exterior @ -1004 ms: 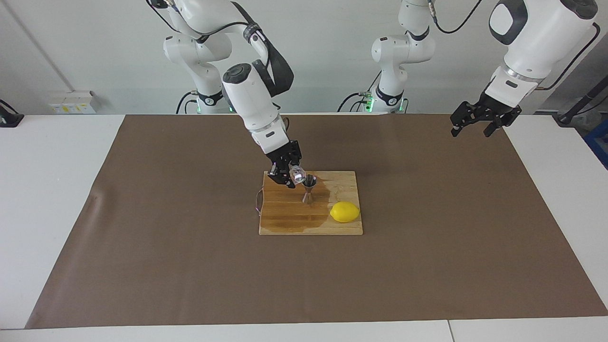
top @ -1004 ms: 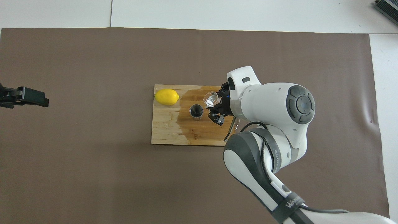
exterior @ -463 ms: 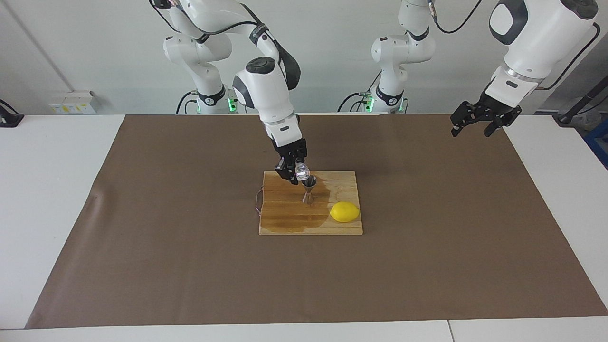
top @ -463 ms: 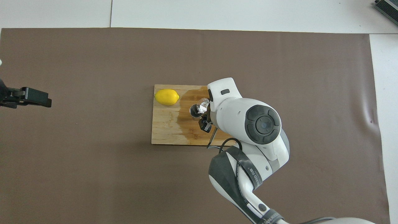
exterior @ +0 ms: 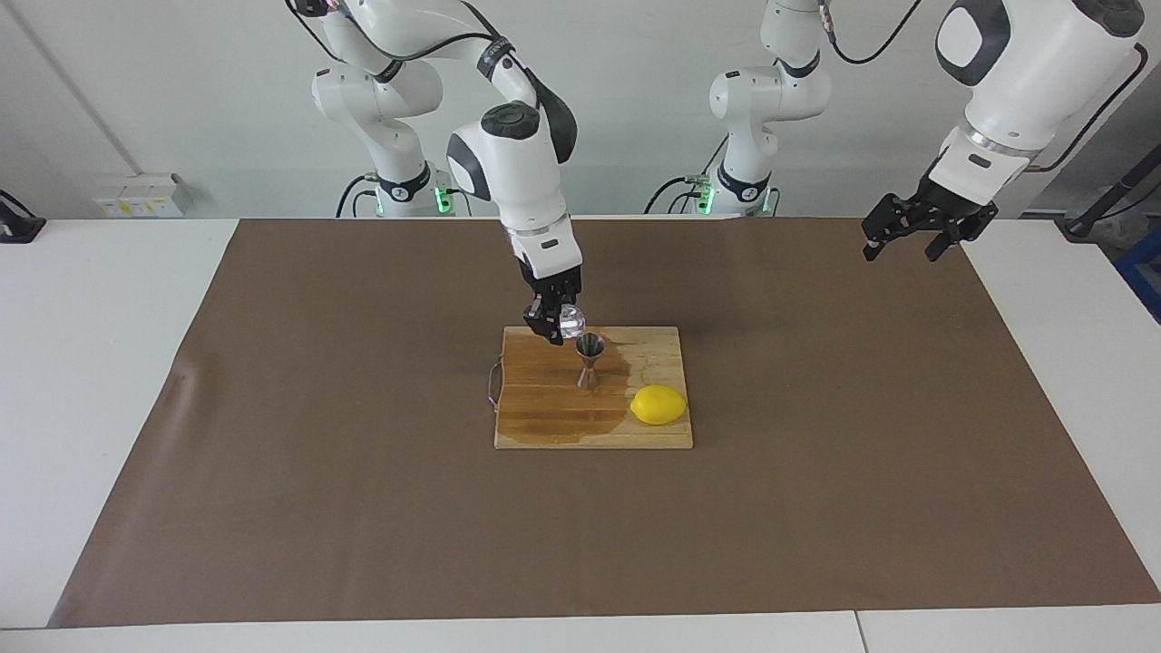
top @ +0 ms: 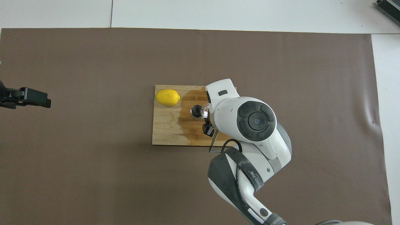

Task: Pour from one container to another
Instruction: 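Tilt the clear glass with the right gripper above the metal cup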

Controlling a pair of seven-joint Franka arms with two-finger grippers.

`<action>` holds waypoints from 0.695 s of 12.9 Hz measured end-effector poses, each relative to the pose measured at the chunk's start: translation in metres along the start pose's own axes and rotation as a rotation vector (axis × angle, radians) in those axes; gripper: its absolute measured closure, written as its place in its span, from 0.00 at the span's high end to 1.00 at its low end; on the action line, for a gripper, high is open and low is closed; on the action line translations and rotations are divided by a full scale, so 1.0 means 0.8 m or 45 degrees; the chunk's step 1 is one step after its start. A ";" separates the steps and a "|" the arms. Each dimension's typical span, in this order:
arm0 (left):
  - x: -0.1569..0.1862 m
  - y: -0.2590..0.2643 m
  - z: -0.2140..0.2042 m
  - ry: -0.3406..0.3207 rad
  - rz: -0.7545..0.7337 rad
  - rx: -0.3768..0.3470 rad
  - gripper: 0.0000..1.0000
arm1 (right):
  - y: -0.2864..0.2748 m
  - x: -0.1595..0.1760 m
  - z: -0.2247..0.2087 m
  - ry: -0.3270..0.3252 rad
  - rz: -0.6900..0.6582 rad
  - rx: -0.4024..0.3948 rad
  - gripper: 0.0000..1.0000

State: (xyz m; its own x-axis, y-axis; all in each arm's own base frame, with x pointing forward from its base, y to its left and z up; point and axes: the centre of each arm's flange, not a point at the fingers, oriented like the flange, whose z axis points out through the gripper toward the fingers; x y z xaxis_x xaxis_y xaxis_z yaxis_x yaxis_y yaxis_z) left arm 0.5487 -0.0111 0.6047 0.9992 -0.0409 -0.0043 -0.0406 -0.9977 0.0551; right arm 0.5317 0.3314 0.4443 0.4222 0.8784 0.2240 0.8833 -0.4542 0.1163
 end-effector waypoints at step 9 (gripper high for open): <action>0.000 0.000 0.000 0.000 0.000 0.000 1.00 | 0.001 0.027 -0.004 -0.075 0.119 -0.079 0.49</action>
State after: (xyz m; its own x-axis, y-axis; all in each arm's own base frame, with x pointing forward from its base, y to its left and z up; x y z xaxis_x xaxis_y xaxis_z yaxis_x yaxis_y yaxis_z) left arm 0.5487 -0.0110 0.6047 0.9992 -0.0407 -0.0043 -0.0404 -0.9977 0.0551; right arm 0.5410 0.3495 0.4521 0.5151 0.8380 0.1800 0.8259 -0.5414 0.1573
